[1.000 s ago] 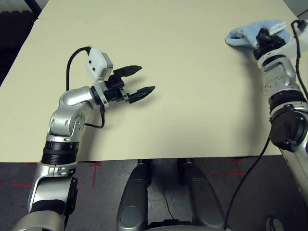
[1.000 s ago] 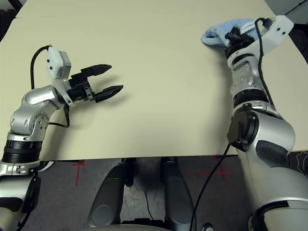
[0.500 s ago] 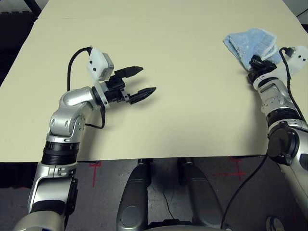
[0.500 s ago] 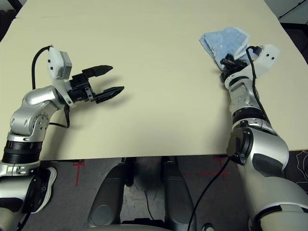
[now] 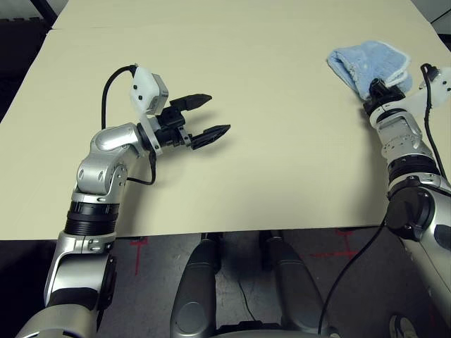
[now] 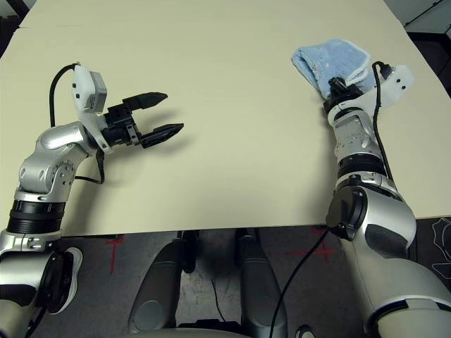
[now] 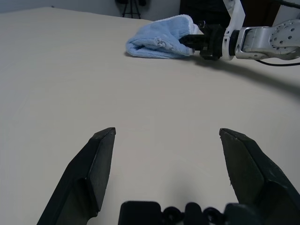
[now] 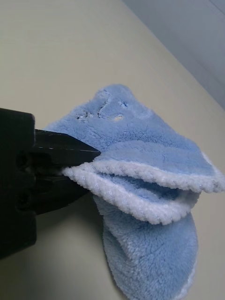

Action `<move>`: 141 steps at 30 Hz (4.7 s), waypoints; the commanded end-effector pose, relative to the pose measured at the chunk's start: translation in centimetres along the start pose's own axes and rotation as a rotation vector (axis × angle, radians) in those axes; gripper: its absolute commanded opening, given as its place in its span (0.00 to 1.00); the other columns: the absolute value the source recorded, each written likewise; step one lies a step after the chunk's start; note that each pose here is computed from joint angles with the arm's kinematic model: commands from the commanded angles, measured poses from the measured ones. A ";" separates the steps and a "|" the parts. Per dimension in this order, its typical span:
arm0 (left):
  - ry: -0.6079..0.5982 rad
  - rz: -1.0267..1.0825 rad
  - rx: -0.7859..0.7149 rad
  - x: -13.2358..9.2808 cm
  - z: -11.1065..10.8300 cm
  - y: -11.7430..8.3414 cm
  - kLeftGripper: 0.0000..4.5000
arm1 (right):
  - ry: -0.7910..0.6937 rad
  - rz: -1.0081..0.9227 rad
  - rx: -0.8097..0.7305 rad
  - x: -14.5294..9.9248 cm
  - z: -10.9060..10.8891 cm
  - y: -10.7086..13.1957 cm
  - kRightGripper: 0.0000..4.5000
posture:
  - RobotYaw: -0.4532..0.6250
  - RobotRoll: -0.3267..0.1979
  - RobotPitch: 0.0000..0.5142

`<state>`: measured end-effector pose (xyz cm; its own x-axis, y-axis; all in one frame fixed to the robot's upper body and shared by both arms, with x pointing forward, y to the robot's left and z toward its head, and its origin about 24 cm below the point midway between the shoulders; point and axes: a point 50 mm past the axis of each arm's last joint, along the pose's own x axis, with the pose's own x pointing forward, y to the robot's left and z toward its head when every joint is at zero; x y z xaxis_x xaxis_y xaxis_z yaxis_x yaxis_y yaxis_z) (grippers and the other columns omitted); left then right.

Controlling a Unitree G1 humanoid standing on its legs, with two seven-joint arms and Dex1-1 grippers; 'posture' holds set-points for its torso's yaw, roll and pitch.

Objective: Fold the towel and set it aside.

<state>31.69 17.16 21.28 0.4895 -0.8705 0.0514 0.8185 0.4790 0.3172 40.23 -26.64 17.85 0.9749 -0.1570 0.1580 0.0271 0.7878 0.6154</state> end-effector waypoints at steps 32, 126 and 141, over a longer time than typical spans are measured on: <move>0.006 -0.013 0.029 0.0 0.1 0.2 1.00 | 0.100 0.036 0.091 0.0 -1.9 2.2 0.86 | 0.45 0.62 0.59; 0.018 0.197 -0.007 -1.4 -0.5 1.8 1.00 | 0.325 0.440 -0.585 -4.9 3.2 -3.9 0.99 | 0.46 0.62 0.52; 0.018 0.171 -0.004 -1.0 -0.4 1.8 1.00 | 0.271 0.267 -0.548 -2.7 2.5 -3.3 0.99 | 0.45 0.62 0.52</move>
<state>32.84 19.11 21.65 0.6368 -0.7639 0.1050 0.7130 0.6352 0.2969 37.03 -29.67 18.07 0.9717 0.2347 0.0267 -0.2362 0.9666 0.0990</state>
